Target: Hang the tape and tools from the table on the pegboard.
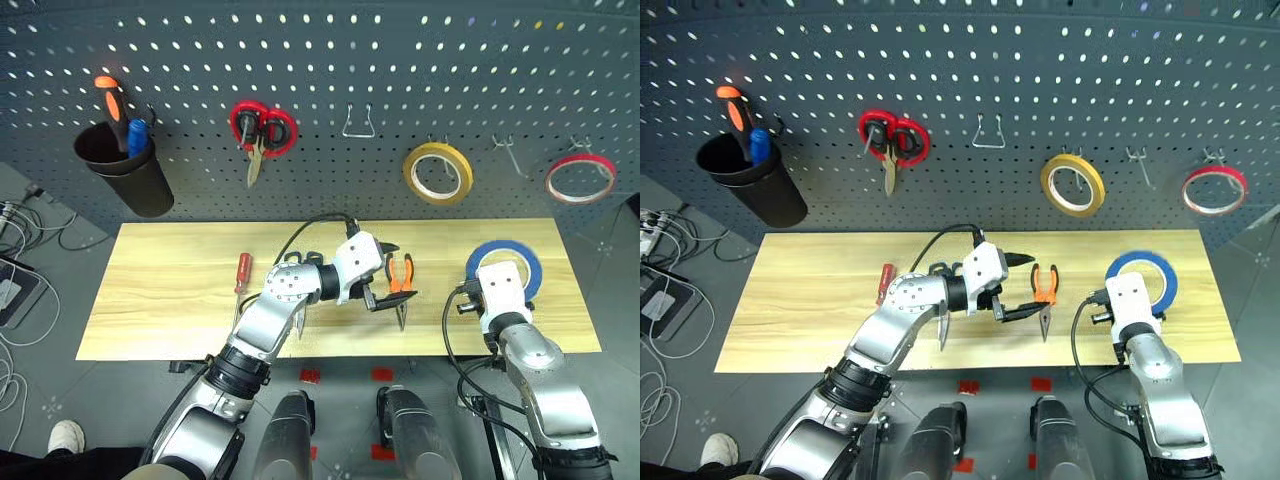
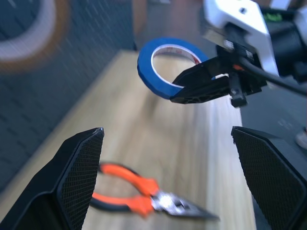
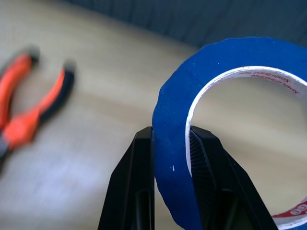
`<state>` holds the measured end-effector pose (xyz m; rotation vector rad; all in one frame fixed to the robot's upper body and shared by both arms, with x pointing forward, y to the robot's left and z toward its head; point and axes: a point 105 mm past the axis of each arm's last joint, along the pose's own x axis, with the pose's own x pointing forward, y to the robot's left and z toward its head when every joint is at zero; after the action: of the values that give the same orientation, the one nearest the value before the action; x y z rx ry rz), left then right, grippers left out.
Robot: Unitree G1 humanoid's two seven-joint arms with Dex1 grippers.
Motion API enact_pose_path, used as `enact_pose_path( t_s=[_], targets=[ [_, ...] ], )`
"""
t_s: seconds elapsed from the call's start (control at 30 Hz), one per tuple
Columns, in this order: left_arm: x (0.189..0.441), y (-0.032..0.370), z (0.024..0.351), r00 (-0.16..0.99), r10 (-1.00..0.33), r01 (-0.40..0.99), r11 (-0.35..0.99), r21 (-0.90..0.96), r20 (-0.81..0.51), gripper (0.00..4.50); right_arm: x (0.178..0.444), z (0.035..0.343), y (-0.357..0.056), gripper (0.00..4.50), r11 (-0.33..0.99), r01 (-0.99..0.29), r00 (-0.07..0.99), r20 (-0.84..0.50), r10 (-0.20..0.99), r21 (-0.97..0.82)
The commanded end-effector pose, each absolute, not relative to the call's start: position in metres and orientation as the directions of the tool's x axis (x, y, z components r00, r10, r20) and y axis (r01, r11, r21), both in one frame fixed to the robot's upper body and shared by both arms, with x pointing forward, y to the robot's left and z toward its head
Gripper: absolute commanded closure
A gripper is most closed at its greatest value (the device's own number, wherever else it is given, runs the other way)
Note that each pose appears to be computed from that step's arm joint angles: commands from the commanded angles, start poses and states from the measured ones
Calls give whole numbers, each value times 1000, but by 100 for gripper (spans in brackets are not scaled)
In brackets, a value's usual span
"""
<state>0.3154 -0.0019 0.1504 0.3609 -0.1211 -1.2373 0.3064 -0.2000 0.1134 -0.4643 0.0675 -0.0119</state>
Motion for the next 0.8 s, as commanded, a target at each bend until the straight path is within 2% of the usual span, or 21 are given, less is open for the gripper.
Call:
enact_pose_path(
  t_s=[0.03, 0.17, 0.33, 0.5, 0.63, 0.8],
  targets=[
    [313, -4, 168, 324, -943, 886, 277, 373, -70, 0, 302, 158, -189, 379, 849, 103, 983, 183, -7, -519],
    [320, -11, 181, 356, -934, 872, 325, 366, -17, 0, 305, 185, -184, 379, 806, 185, 942, 336, 18, -562],
    [321, -27, 182, 349, -937, 872, 328, 362, 9, 0, 316, 201, -185, 379, 799, 202, 913, 403, 55, -566],
    [320, -34, 187, 341, -940, 873, 328, 362, 29, 0, 333, 198, -186, 379, 833, 129, 925, 368, 94, -538],
    [322, -31, 189, 355, -934, 871, 345, 349, 38, 0, 353, 189, -188, 379, 908, 39, 951, 294, 94, -417],
    [324, -29, 189, 367, -929, 866, 357, 349, 40, 0, 365, 184, -190, 379, 943, -3, 963, 253, 93, -332]
  ],
)
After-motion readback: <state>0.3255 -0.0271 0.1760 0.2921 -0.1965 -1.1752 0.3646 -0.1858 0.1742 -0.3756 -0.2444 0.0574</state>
